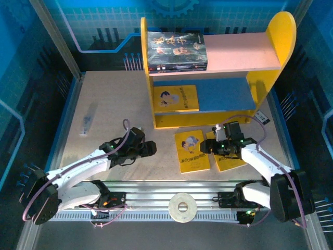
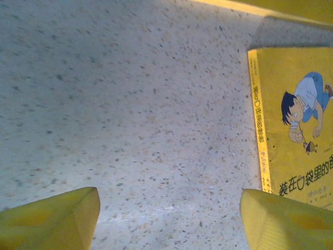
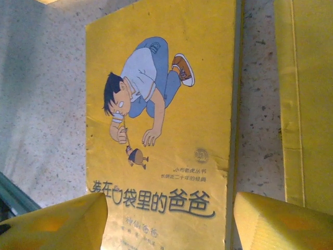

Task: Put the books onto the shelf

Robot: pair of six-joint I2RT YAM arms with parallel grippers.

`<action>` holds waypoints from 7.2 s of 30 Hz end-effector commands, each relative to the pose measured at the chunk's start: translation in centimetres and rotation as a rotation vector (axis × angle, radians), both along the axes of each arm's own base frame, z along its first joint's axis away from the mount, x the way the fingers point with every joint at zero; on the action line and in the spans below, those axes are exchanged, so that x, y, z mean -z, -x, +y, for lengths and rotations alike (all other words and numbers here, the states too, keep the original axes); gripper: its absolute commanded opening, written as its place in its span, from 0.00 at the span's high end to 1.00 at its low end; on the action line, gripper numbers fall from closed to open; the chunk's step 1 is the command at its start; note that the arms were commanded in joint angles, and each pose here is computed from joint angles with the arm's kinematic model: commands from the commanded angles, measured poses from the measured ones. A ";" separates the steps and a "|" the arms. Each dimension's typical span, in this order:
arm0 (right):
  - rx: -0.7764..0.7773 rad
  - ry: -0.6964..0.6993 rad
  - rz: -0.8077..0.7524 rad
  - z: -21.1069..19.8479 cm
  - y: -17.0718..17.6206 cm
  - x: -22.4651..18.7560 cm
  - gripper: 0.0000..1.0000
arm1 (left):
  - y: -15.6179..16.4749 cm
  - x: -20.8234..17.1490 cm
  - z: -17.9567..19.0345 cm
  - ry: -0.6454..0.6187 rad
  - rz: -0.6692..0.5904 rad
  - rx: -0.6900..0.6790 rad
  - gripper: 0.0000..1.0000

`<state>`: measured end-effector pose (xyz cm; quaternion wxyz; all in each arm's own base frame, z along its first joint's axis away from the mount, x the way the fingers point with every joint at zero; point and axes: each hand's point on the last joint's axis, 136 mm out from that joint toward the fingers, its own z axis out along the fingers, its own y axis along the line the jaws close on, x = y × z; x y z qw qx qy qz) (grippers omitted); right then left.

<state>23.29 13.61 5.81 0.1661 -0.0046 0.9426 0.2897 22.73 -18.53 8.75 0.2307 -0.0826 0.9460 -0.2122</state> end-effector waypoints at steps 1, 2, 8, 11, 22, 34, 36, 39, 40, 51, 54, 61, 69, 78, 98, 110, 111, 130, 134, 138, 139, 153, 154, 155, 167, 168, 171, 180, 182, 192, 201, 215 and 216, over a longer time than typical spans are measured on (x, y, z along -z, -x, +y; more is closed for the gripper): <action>0.025 0.043 -0.002 -0.3 -0.4 0.5 0.36 | 0.1 0.3 -2.7 0.086 0.013 0.042 0.28; 0.028 0.052 0.002 -0.4 -0.5 0.6 0.36 | 0.2 0.7 -3.0 0.088 0.021 0.047 0.28; -0.002 0.106 0.044 0.2 -0.4 1.5 0.38 | 0.4 1.8 -5.0 0.101 0.044 0.081 0.28; -0.027 0.127 0.054 0.8 -0.3 1.8 0.38 | 0.4 2.5 -5.4 0.103 0.057 0.087 0.28; -0.164 0.066 0.034 6.2 -0.2 1.6 0.41 | 0.1 4.8 -5.9 0.071 0.098 0.091 0.28; -0.142 0.155 -0.028 4.7 -1.3 -0.3 0.37 | 0.0 5.2 -4.9 0.005 0.097 0.082 0.28; -0.136 0.171 -0.030 4.2 -1.4 -0.4 0.37 | 0.0 5.3 -5.1 0.007 0.099 0.084 0.28; -0.130 0.198 -0.021 3.6 -1.4 -0.1 0.37 | -0.2 5.3 -5.4 0.015 0.099 0.087 0.28; -0.130 0.198 -0.018 3.6 -1.4 0.0 0.38 | -0.2 5.3 -5.5 0.017 0.099 0.090 0.28; -0.140 0.159 0.016 4.5 -1.4 1.4 0.54 | -0.4 5.3 -5.8 0.031 0.098 0.083 0.28; -0.141 0.175 0.034 4.6 -1.3 2.1 0.60 | -0.4 5.3 -5.9 0.034 0.099 0.083 0.28; -0.155 0.162 0.076 6.0 -0.8 3.7 0.67 | -0.5 5.7 -7.2 0.053 0.110 0.100 0.29; -0.206 0.102 0.086 8.9 -0.2 4.4 0.76 | -0.4 6.2 -7.9 0.054 0.123 0.114 0.29; -0.252 0.029 0.120 11.5 1.4 5.8 0.79 | -0.8 5.7 -8.9 0.098 0.104 0.132 0.29; -0.313 -0.172 0.111 15.3 2.2 4.5 0.78 | -1.5 0.6 -10.4 0.237 -0.053 0.198 0.34; -0.312 -0.019 0.105 13.8 2.1 5.5 0.78 | -1.7 -1.6 -9.9 0.247 -0.121 0.206 0.38; -0.316 -0.010 0.103 13.8 2.1 5.5 0.78 | -1.7 -1.8 -10.0 0.257 -0.128 0.206 0.39; -0.343 -0.016 0.060 14.2 1.8 3.9 0.75 | -2.4 -2.3 -8.1 0.212 -0.131 0.148 0.50; -0.346 -0.014 0.056 14.1 1.8 3.8 0.75 | -2.5 -2.5 -6.9 0.196 -0.133 0.127 0.50; -0.349 -0.004 0.047 14.1 1.6 3.5 0.75 | -2.7 -2.7 -5.9 0.175 -0.131 0.113 0.52; -0.350 -0.002 0.045 14.1 1.5 3.4 0.75 | -2.6 -2.7 -5.6 0.168 -0.129 0.109 0.53; -0.359 -0.017 0.020 14.4 1.2 2.4 0.64 | -2.7 -1.7 -5.3 0.117 -0.108 0.131 0.77; -0.358 -0.016 0.017 14.4 1.2 2.3 0.62 | -2.7 -1.7 -5.3 0.115 -0.108 0.135 0.80; -0.357 -0.014 0.016 14.3 1.2 2.3 0.61 | -2.8 -1.8 -5.3 0.114 -0.108 0.137 0.83; -0.340 -0.038 -0.059 13.8 0.7 -0.5 0.49 | -1.1 -4.8 -1.9 0.076 -0.139 0.070 1.00; -0.334 -0.050 -0.071 13.8 0.7 -1.1 0.49 | -0.9 -5.2 -1.3 0.076 -0.143 0.043 1.00; -0.318 -0.134 -0.101 14.4 0.9 -3.4 0.47 | -0.3 -6.7 0.9 0.079 -0.174 -0.052 1.00; -0.298 -0.376 -0.249 17.7 2.5 -10.7 0.32 | -0.9 -14.7 7.3 0.166 -0.471 -0.359 1.00; -0.302 -0.421 -0.266 18.7 3.0 -11.9 0.29 | -1.3 -16.1 7.9 0.213 -0.542 -0.410 1.00; -0.274 -0.717 -0.317 22.3 4.7 -16.1 0.07 | -2.8 -22.1 8.6 0.508 -0.882 -0.549 1.00; -0.263 -0.828 -0.313 23.6 4.3 -17.3 0.01 | -3.0 -23.0 5.8 0.628 -0.957 -0.461 1.00; -0.228 -0.972 -0.278 25.6 2.9 -17.8 0.05 | -2.3 -22.7 4.4 0.670 -0.935 -0.435 1.00; -0.225 -0.995 -0.279 25.7 2.8 -18.1 0.06 | -2.2 -22.6 4.4 0.669 -0.934 -0.433 1.00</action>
